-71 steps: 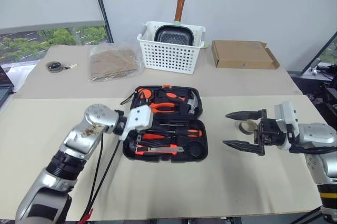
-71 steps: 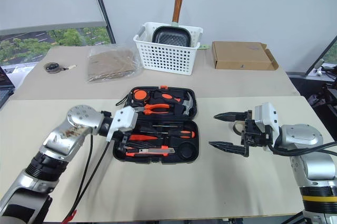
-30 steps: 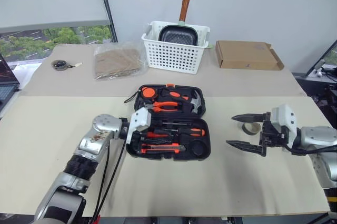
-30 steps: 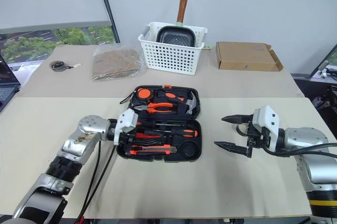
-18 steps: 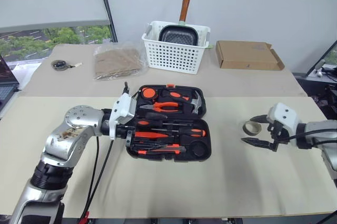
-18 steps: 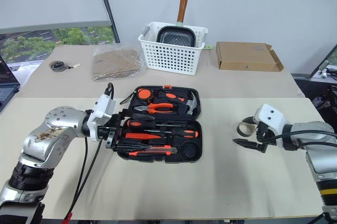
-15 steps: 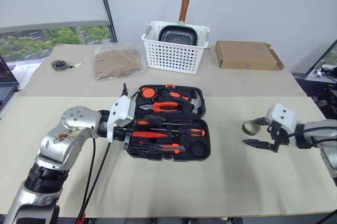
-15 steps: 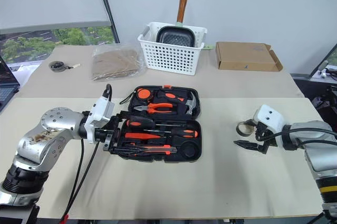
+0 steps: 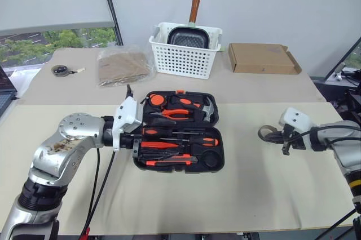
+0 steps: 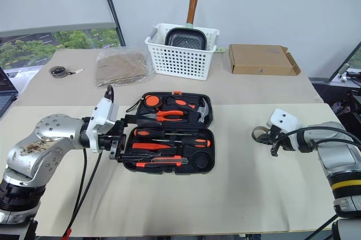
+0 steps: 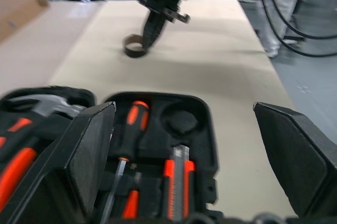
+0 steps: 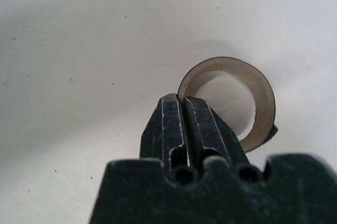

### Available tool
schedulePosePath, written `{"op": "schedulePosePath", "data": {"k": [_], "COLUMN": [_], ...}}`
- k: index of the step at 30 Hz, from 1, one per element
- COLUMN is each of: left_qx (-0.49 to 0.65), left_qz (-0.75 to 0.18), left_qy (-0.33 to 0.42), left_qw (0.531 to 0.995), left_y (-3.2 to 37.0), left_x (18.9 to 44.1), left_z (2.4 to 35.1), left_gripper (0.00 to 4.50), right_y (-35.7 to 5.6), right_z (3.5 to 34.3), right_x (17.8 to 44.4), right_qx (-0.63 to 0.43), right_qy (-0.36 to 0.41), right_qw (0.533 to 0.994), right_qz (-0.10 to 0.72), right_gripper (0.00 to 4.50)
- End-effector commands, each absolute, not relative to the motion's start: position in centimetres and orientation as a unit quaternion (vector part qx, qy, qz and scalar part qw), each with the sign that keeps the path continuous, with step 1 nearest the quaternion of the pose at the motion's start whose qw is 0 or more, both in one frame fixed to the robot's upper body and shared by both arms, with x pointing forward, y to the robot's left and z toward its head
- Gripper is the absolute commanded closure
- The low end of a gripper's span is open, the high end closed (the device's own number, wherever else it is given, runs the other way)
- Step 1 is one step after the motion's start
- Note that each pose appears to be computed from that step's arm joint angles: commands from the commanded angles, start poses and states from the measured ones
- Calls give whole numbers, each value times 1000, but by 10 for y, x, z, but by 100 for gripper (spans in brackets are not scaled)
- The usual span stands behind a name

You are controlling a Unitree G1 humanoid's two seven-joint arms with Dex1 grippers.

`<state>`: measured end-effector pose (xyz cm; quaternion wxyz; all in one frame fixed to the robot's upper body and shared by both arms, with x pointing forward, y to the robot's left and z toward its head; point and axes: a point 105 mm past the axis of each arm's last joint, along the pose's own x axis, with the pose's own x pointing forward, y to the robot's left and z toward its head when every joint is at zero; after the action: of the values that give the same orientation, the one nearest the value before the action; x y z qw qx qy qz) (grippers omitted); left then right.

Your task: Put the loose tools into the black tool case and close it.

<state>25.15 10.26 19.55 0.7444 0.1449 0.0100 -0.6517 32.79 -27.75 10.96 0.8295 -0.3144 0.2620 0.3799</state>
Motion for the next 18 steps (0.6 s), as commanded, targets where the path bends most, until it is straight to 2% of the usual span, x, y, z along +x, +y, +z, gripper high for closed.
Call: {"op": "schedulePosePath", "data": {"k": [1,4,7,11,18], "left_qx": [157,155,154,157,163], "left_qz": [-641,-639,-636,-621,-615], "left_qy": [-4,-2,6,29,46], "left_qw": [751,754,756,767,771], "left_y": [105,109,113,123,129], "left_x": [247,244,241,238,235], "left_z": [204,205,204,196,190], "left_gripper": [0,0,0,0,0], "right_y": [-276,-271,-248,-189,-128], "right_z": [117,125,141,163,161], "right_x": [332,331,325,303,264], "right_qx": [-326,-335,-333,-320,-342], "right_qy": [248,237,210,162,153], "right_qw": [828,821,805,762,678], "right_qz": [384,397,443,539,632], "right_gripper": [443,443,443,443,443]}}
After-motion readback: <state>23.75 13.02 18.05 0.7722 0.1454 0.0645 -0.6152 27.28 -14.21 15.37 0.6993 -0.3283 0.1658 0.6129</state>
